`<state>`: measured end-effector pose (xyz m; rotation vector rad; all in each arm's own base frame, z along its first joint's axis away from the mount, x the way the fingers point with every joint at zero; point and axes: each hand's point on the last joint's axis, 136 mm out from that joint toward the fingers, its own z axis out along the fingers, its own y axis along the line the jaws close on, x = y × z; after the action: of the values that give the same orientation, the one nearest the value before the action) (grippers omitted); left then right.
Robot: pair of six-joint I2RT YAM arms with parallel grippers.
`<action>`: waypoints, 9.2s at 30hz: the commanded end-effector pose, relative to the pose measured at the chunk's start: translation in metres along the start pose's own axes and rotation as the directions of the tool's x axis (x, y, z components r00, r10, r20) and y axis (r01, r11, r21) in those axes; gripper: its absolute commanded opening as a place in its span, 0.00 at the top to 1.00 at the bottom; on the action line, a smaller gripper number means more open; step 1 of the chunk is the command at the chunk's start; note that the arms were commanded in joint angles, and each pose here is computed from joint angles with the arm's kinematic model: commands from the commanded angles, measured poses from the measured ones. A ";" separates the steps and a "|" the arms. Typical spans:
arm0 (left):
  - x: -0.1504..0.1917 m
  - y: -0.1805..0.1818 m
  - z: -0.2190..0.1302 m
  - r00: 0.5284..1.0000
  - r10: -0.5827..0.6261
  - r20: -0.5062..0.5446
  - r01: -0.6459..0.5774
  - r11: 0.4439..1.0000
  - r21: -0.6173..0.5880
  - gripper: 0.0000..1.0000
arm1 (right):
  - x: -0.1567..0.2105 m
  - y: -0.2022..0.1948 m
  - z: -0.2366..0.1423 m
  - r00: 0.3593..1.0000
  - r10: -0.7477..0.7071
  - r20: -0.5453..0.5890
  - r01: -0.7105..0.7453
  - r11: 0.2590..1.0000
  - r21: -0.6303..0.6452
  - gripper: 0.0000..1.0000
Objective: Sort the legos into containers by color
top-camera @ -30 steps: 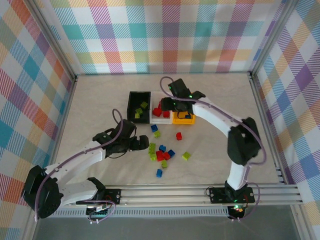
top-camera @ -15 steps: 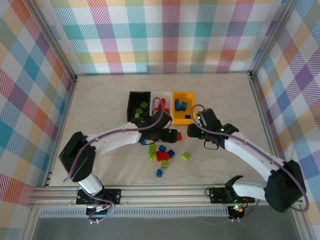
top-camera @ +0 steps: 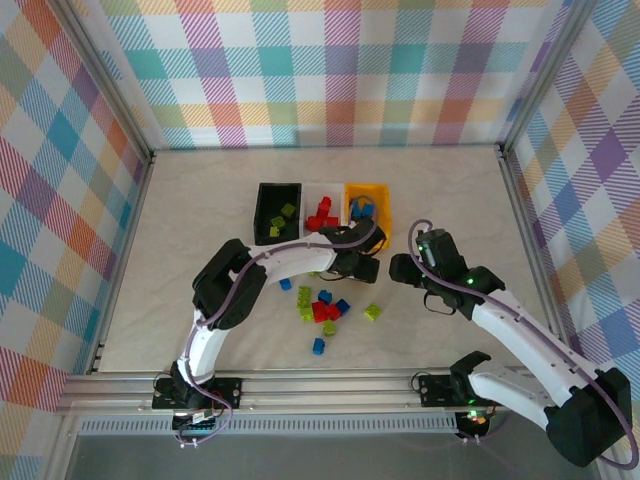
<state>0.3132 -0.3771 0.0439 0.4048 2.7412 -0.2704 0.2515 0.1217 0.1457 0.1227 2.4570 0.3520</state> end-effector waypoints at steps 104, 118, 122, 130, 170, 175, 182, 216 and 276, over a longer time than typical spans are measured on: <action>0.017 0.116 -0.003 0.992 -0.126 0.002 0.126 0.991 -0.054 0.60 | -0.010 0.008 0.000 0.998 0.069 0.016 -0.068 0.997 -0.048 0.27; 0.022 0.119 -0.099 0.972 -0.192 0.134 0.186 0.981 0.055 0.67 | -0.010 0.010 0.003 0.997 0.072 0.012 -0.072 0.996 -0.054 0.27; -0.005 0.162 -0.125 0.946 -0.256 0.198 0.260 0.965 0.006 0.67 | -0.009 0.010 0.006 0.997 0.074 0.009 -0.073 0.996 -0.053 0.27; -0.072 0.218 -0.110 0.904 -0.355 0.236 0.382 0.921 -0.076 0.68 | -0.003 0.007 0.014 0.997 0.071 -0.016 -0.072 0.997 -0.034 0.27; 0.123 0.194 -0.129 0.798 -0.573 0.186 0.558 0.820 0.132 0.00 | 0.114 0.032 0.054 0.890 -0.217 -0.401 0.230 0.973 -0.017 0.22; 0.131 0.199 -0.132 0.796 -0.573 0.194 0.561 0.819 0.117 0.00 | 0.117 0.031 0.070 0.869 -0.261 -0.421 0.305 0.952 0.038 0.24; 0.135 0.203 -0.131 0.792 -0.579 0.193 0.568 0.815 0.116 0.00 | 0.129 0.037 0.080 0.838 -0.298 -0.458 0.351 0.936 0.033 0.36; 0.148 0.203 -0.132 0.795 -0.587 0.151 0.573 0.809 0.128 0.00 | -0.065 0.287 0.153 0.897 -0.431 -0.101 0.377 0.863 -0.337 0.65; 0.043 0.151 -0.072 0.934 -0.342 0.103 0.346 0.938 -0.018 0.83 | 0.001 0.065 0.004 0.992 -0.121 0.035 0.124 0.983 -0.133 0.28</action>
<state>0.2906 -0.1919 0.0395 -0.1457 2.7628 -0.2701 0.2537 0.1979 0.1593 -0.1453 2.4061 0.4809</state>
